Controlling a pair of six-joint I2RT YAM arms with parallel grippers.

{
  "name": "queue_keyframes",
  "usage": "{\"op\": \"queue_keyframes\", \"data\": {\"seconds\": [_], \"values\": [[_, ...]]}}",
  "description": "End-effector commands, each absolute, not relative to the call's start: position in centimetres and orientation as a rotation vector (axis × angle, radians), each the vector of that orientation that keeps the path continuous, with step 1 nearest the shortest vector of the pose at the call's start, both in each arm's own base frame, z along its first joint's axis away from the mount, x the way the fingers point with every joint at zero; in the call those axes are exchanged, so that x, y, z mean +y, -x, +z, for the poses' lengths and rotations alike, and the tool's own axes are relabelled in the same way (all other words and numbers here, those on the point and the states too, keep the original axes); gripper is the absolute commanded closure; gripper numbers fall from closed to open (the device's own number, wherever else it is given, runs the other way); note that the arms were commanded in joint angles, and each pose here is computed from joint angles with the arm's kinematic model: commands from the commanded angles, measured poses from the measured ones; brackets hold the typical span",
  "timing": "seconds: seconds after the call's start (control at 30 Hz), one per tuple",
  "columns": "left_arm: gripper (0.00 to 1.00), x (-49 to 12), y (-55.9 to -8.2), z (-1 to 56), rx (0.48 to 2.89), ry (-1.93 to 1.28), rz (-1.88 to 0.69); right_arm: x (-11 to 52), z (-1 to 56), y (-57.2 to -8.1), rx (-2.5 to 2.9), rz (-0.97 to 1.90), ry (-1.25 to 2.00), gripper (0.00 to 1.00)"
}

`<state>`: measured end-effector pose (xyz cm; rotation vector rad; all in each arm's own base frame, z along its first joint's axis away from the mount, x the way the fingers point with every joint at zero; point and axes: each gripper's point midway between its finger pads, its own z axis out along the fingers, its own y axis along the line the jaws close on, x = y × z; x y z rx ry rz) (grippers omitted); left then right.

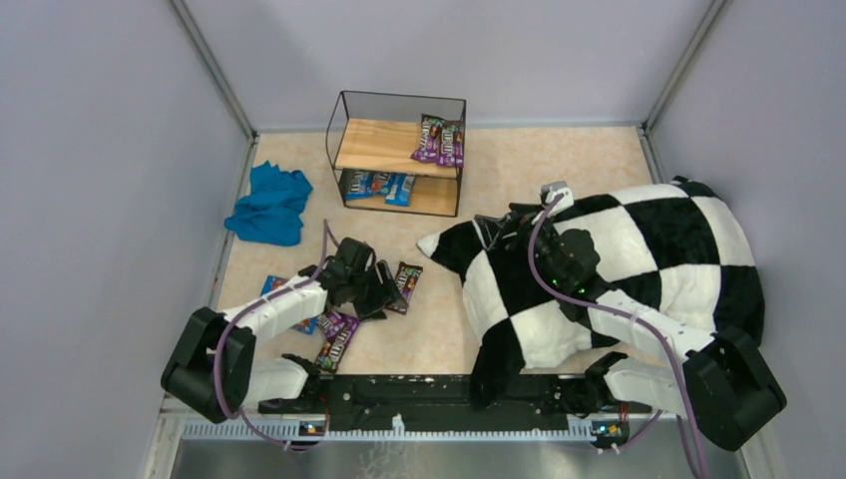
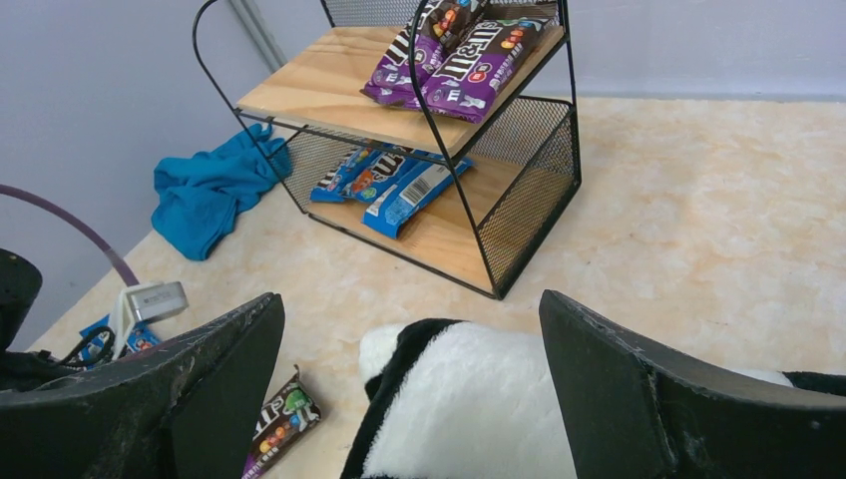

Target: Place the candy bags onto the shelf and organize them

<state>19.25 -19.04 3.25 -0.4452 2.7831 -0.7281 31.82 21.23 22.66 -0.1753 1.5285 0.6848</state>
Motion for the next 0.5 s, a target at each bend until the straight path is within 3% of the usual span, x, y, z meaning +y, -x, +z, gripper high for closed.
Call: {"op": "queue_keyframes", "data": {"seconds": [0.0,0.13,0.27,0.47], "values": [[0.31,-17.7,-20.3,3.8,2.668,0.667,-0.73,21.0,24.9,-32.0,1.454,0.701,0.156,0.01],[0.31,-16.0,-19.5,3.0,2.621,0.873,-0.698,21.0,25.0,-32.0,1.45,0.701,0.156,0.01],[0.4,-15.8,-19.4,2.8,2.515,1.03,-0.804,20.9,25.0,-32.0,1.449,0.702,0.154,0.01],[0.43,-16.0,-20.1,3.4,2.464,1.076,-0.852,21.0,25.0,-32.0,1.45,0.703,0.154,0.01]]}}
